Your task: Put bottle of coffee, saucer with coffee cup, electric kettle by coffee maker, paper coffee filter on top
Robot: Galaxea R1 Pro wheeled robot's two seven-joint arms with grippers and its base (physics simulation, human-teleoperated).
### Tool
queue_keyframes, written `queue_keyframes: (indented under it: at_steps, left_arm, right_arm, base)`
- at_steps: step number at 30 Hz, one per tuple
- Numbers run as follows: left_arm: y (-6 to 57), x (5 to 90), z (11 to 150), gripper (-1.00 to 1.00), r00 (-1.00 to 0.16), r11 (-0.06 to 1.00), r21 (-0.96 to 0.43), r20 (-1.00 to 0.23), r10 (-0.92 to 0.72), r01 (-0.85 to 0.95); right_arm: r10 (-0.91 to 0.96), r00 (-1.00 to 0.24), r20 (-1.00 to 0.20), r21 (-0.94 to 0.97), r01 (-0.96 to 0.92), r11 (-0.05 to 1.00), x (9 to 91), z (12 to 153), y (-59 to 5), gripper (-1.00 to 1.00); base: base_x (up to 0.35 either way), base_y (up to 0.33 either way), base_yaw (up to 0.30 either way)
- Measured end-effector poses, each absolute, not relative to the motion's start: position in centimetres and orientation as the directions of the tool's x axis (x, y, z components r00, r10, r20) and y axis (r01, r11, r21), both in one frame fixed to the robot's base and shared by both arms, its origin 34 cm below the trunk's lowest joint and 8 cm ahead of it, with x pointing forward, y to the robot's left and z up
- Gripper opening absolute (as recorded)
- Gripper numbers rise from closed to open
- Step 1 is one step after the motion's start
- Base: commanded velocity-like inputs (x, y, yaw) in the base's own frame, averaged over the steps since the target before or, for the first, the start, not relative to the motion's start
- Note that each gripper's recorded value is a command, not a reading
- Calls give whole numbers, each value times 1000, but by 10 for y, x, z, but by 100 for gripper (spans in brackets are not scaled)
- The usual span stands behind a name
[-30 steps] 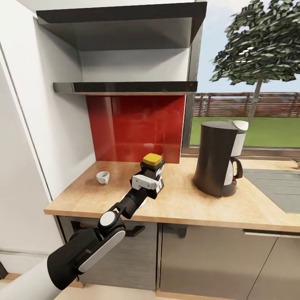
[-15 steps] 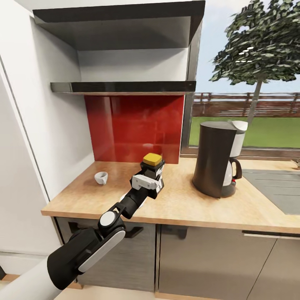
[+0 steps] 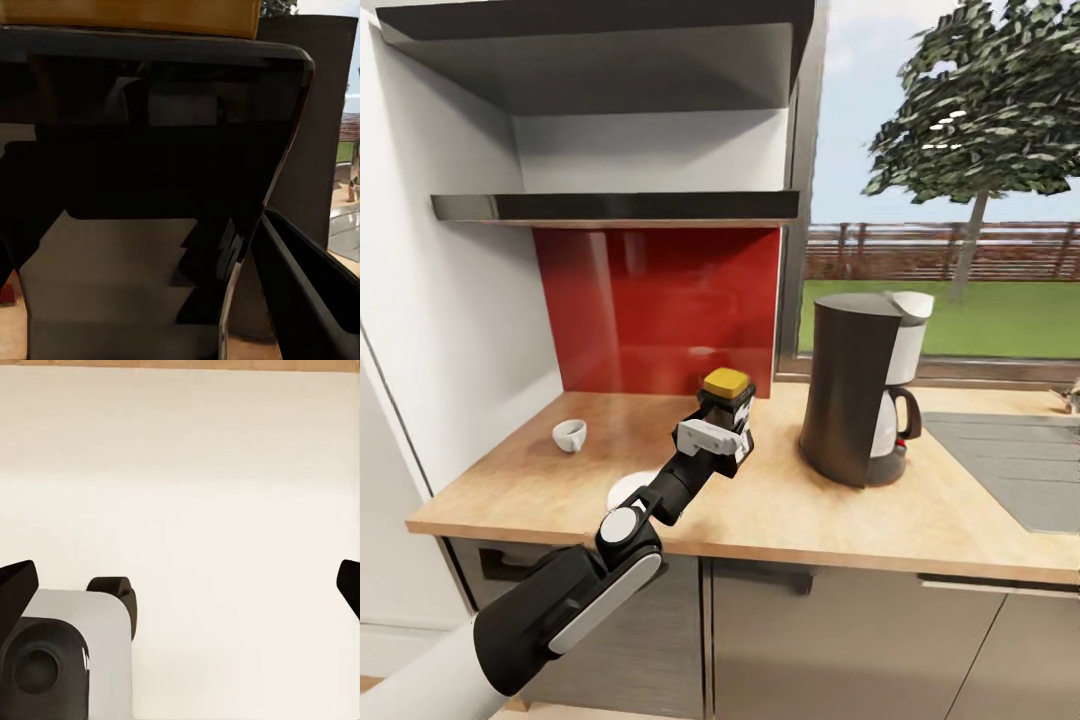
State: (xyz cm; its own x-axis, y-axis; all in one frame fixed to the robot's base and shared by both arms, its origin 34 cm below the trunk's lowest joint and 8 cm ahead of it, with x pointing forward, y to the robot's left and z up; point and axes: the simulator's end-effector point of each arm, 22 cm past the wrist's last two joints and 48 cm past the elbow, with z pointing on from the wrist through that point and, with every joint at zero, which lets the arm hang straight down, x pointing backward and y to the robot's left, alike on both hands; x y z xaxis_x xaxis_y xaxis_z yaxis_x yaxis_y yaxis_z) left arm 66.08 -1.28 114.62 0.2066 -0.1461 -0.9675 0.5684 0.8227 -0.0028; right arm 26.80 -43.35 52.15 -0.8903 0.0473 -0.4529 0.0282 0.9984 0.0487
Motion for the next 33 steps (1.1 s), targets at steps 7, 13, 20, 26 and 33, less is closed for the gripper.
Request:
queue_keyframes:
  at_steps: [7, 13, 20, 26, 33]
  left_arm:
    - [-12, 662, 1145, -100, 204, 826, -4, -968, -144, 564]
    - [-10, 667, 1138, -100, 193, 835, -8, -972, -136, 550]
    - [-9, 675, 1129, -100, 188, 843, -20, -972, -143, 537]
    - [-15, 678, 1125, -100, 183, 843, -38, -970, -160, 536]
    - [-45, 684, 1107, -100, 125, 839, -88, -975, -183, 537]
  right_arm:
    - [44, -891, -451, 49, 24, 999, 267, 521, -433, 100]
    - [23, -900, -436, 51, 2, 999, 259, 519, -428, 100]
    - [-189, -926, -325, 67, -222, 973, 220, 506, -403, 100]
    - [-227, -925, -306, 71, -259, 963, 213, 504, -400, 100]
    - [-230, -924, -304, 71, -263, 962, 212, 504, -399, 100]
  base:
    - [85, -109, 0]
    - [155, -80, 0]
    - [62, -10, 0]
    - [89, -1, 0]
    - [9, 0, 0]
